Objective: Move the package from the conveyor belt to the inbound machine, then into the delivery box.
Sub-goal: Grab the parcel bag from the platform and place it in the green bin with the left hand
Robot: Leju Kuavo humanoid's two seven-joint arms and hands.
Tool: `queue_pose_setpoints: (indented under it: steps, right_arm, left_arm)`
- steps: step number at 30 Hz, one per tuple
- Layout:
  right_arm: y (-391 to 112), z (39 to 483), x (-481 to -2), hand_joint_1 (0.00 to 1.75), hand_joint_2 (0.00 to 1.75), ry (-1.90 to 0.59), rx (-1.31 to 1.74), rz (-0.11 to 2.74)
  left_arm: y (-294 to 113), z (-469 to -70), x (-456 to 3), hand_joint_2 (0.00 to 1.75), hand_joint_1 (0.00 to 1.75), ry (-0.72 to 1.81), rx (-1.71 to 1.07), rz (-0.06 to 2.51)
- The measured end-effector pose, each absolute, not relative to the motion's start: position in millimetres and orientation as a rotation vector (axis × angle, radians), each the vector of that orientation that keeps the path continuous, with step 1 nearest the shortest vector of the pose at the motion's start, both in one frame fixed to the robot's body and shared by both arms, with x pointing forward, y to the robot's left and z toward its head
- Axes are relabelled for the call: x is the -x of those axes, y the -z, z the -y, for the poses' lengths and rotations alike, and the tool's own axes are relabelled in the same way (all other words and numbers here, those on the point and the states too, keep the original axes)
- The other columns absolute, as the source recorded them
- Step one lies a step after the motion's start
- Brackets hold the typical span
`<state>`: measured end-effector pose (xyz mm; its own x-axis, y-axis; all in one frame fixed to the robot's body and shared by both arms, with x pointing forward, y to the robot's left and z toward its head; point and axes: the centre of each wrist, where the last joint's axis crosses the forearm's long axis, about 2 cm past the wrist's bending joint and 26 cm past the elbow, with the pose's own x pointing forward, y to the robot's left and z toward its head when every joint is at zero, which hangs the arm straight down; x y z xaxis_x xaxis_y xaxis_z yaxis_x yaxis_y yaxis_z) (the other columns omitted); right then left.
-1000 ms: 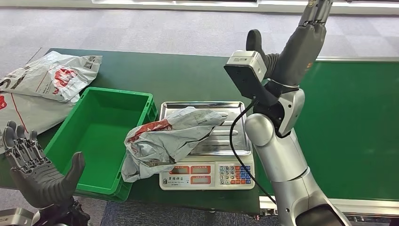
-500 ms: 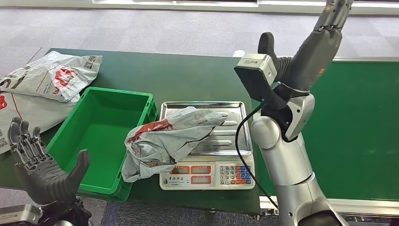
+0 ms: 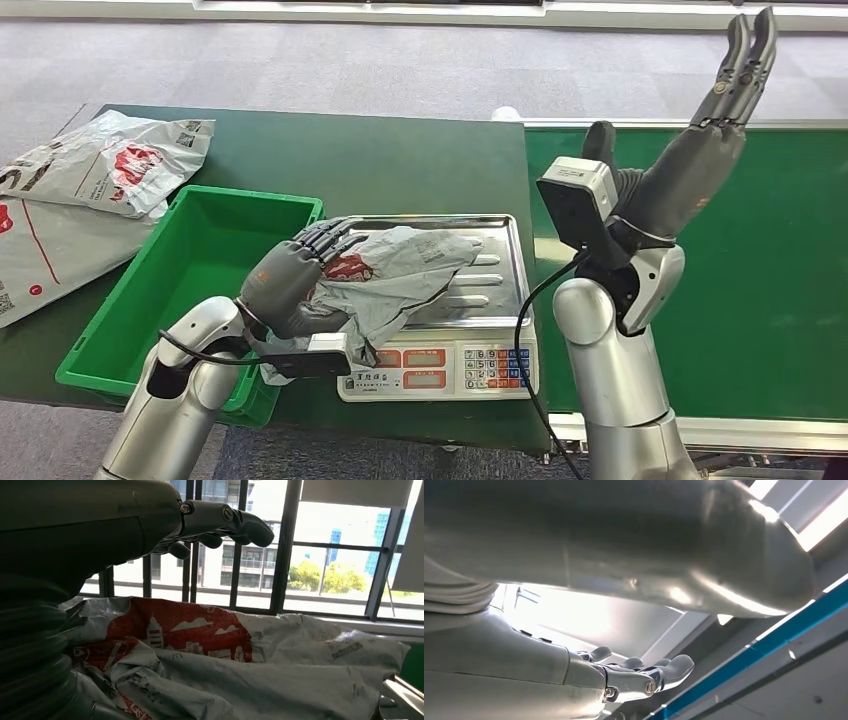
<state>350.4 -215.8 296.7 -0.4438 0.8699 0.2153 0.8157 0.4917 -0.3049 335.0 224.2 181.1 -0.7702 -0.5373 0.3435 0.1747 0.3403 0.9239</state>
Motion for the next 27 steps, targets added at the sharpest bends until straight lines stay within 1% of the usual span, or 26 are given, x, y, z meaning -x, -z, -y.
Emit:
queue_pose_setpoints:
  steps: [7, 11, 16, 27]
  right_arm:
    - [-293.9, 215.3, -351.3, 0.0, 0.0, -0.212, 1.416, 2.357]
    - [-293.1, 215.2, -351.7, 0.0, 0.0, -0.212, 1.414, 2.35]
    - [-292.1, 214.9, -352.4, 0.0, 0.0, -0.213, 1.411, 2.342]
    - [-289.4, 214.8, -351.8, 0.0, 0.0, -0.216, 1.409, 2.333]
  left_arm:
    - [-173.2, -231.6, -342.3, 1.75, 0.0, 1.549, -0.303, 1.909]
    - [-168.3, -234.7, -343.4, 1.75, 1.75, 1.59, -0.27, 1.843]
    - [-158.0, -243.1, -343.5, 1.75, 1.75, 1.642, -0.178, 1.765]
    - [-155.4, -249.3, -347.7, 1.75, 1.75, 1.637, -0.159, 1.755]
